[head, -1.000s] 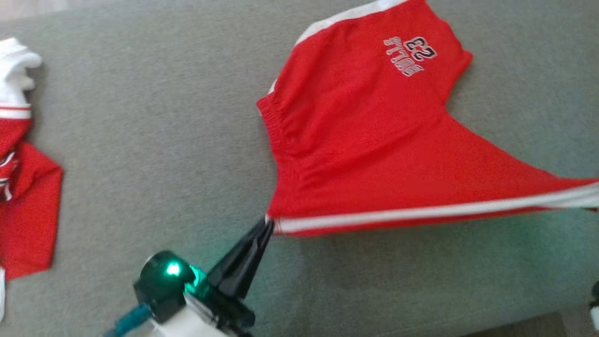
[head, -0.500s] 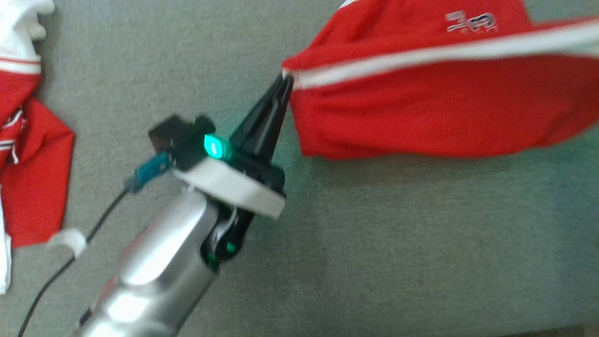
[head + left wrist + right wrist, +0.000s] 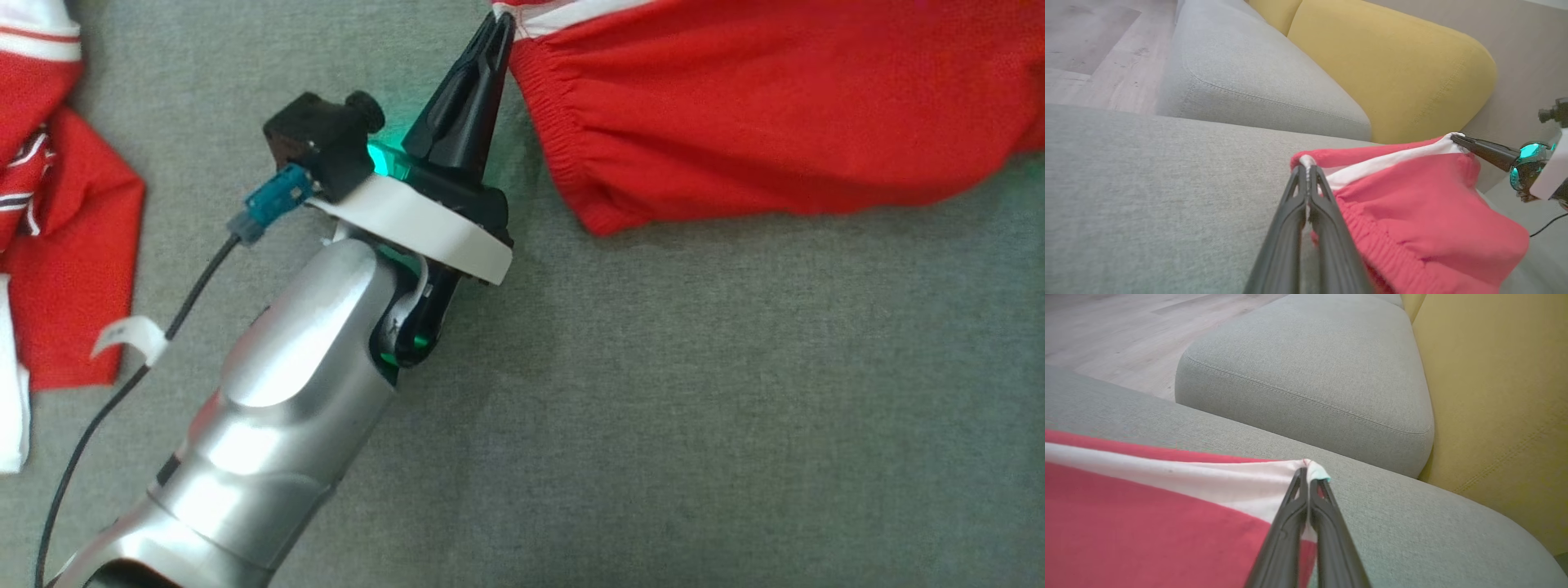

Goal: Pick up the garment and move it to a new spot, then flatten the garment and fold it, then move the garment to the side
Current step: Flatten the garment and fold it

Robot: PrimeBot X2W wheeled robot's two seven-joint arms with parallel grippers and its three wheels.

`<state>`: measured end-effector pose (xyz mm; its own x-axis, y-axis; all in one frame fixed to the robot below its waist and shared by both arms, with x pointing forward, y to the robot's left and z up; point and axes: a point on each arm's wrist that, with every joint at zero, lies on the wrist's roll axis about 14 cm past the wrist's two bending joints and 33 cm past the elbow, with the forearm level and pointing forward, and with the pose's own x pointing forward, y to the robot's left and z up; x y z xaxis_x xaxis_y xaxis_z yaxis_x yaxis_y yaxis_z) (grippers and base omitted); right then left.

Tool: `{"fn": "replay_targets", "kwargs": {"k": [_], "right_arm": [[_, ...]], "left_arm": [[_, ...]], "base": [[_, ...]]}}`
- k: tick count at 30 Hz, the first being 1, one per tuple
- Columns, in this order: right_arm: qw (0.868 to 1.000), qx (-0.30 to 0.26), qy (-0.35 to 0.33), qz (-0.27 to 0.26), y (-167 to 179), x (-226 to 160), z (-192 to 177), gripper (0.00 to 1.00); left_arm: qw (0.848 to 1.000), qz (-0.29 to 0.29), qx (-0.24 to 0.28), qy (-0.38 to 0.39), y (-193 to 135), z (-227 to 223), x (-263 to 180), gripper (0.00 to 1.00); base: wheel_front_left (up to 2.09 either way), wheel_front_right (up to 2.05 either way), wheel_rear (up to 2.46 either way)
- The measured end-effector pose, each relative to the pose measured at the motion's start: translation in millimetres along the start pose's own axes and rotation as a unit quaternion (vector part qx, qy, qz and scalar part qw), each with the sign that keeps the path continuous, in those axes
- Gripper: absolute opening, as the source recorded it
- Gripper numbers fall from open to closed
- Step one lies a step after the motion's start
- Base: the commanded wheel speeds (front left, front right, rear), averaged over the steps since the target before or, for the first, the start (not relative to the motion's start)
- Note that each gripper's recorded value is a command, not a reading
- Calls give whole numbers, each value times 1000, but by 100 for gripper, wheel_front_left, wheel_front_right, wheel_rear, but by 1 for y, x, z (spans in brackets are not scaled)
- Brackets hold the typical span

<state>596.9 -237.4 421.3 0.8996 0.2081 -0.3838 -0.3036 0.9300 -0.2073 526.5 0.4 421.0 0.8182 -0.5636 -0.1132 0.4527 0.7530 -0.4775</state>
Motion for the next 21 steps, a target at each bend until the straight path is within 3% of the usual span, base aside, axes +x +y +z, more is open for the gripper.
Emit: {"fn": "replay_targets", "kwargs": {"k": [2,3,4,5,6,11,17,21], "right_arm": [[1000,2,0,3,5,8,-2,4],[1000,4,1,7,8,10,-3,13],[1000,5,2,10,12,12,-5,30],[1000,8,1,13,14,14,-6,68],[1000,10,-2,14,15,15,-6,100],[999,33,-18,12,16,14,-3,100],[997,69,-21,3,8,-4,0,100],[994,102,33,-7,7,-24,-34,100]], "left_arm": [[1000,4,2,-1,2,-1,-1,0],[1000,4,3,-4,2,0,-1,0],[1000,3,1,-8,0,1,-1,2],[1000,1,0,-9,-1,1,-1,39],[1000,-2,0,-11,-2,1,-1,100],[1000,1,6,-23,-3,4,-1,100],[996,17,60,-64,-11,25,-11,100],[986,51,96,-124,-15,55,-34,100]], "base": [[0,0,0],[0,0,0],[0,0,0],[0,0,0],[0,0,0],[0,0,0],[0,0,0],[0,0,0]]}}
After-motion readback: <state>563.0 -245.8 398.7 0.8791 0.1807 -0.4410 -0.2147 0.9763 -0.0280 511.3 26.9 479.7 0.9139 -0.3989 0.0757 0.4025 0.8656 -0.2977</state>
